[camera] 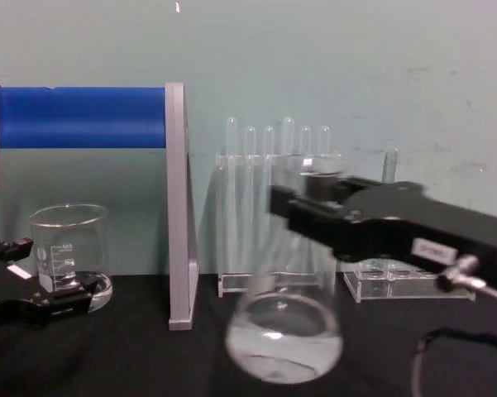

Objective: Grasp the erlenmeyer flask with one hand, shake it three times, then place it back.

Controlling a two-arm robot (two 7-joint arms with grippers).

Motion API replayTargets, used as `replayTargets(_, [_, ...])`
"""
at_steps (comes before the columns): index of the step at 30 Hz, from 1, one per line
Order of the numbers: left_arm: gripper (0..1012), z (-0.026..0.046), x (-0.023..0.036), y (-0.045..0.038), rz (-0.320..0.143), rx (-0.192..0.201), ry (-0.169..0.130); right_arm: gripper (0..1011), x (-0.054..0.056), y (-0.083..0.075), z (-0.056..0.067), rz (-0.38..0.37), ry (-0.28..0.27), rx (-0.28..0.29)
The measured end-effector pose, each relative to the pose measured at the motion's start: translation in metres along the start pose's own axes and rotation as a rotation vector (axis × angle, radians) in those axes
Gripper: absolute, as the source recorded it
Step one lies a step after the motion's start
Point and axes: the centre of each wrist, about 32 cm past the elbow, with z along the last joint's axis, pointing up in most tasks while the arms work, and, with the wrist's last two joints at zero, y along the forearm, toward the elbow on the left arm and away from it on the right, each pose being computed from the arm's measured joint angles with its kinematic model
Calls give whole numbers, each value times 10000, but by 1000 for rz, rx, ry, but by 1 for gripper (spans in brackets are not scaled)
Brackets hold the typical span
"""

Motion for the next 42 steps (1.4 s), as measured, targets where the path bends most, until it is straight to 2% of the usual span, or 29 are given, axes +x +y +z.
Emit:
replayTargets(7, [1001,0,0,0,0,0,0,449,-48,114,-6,83,6,6])
replayTargets(13, [1001,0,0,0,0,0,0,449,-39,74,-6,72,7,8])
replayTargets(19, [1001,0,0,0,0,0,0,449,25,-91,9,-29,0,14])
replayTargets(22, [1001,0,0,0,0,0,0,449,79,-255,25,-126,-8,12])
replayTargets(34, [1001,0,0,0,0,0,0,449,146,-725,71,-392,-41,-11])
replayTargets(36, [1001,0,0,0,0,0,0,449,152,-791,78,-430,-42,-18])
replayTargets(42, [1001,0,0,0,0,0,0,449,173,-872,87,-479,-44,-28])
